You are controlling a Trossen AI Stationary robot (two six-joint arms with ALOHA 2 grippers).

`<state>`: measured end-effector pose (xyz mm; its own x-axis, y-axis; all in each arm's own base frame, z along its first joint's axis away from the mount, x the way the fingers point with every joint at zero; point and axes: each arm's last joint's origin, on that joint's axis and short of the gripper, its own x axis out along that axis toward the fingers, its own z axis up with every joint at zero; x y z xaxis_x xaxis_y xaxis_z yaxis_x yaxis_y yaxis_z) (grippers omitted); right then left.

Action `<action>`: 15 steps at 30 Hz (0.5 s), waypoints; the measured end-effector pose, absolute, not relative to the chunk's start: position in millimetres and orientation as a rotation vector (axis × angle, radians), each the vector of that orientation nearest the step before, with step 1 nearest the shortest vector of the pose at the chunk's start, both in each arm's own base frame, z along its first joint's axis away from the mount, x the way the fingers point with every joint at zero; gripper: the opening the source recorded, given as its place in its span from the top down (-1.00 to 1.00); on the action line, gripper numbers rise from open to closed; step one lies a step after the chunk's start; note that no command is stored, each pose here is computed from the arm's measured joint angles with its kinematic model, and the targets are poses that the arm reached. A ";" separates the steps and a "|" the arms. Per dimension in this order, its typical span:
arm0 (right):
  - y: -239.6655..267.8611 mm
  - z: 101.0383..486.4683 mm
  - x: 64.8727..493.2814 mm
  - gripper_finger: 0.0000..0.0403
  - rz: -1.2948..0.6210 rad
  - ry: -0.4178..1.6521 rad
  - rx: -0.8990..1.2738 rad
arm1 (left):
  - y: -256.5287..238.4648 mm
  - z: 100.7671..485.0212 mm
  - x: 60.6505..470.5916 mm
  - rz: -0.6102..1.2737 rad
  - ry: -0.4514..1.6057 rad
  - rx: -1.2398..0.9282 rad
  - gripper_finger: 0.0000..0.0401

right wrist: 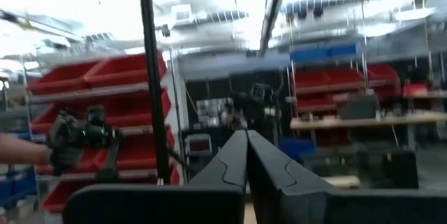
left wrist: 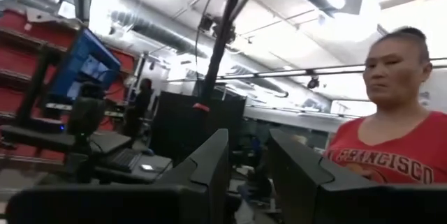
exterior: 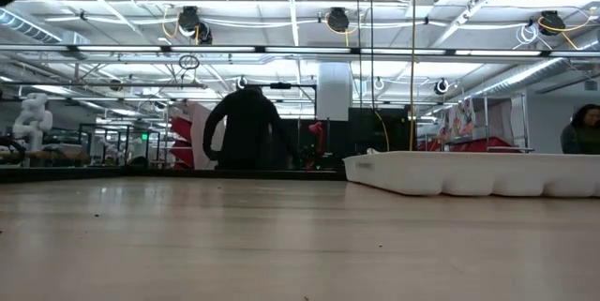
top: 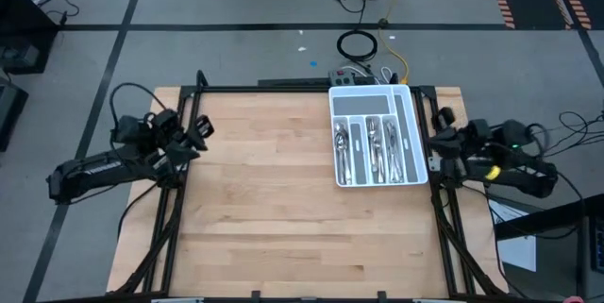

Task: Sort silverware
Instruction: Return to Home Position

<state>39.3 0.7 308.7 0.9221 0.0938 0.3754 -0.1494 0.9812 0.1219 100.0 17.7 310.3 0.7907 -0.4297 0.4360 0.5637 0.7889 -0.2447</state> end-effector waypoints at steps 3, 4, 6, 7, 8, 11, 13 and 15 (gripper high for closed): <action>-1.0 292.4 49.6 1.00 0.116 -0.327 0.149 | 15.0 289.3 96.5 -0.561 -0.381 -0.401 0.47; -1.5 287.1 52.6 1.00 0.110 -0.310 0.141 | 14.4 282.7 95.3 -0.556 -0.397 -0.403 0.47; -2.5 276.8 58.7 1.00 0.107 -0.286 0.137 | 13.7 268.5 93.6 -0.535 -0.424 -0.412 0.47; -3.1 270.9 62.2 1.00 0.105 -0.276 0.136 | 13.7 260.1 93.6 -0.519 -0.430 -0.422 0.47; -3.5 266.0 64.9 1.00 0.103 -0.266 0.133 | 13.7 251.3 93.7 -0.504 -0.436 -0.432 0.47; -4.7 251.5 72.2 1.00 0.101 -0.240 0.140 | 13.4 228.4 93.3 -0.464 -0.459 -0.469 0.47; -5.4 241.2 77.0 1.00 0.103 -0.224 0.164 | 12.9 222.5 95.1 -0.438 -0.447 -0.481 0.47; -5.9 234.3 80.2 1.00 0.106 -0.225 0.188 | 11.8 220.6 96.6 -0.421 -0.440 -0.450 0.47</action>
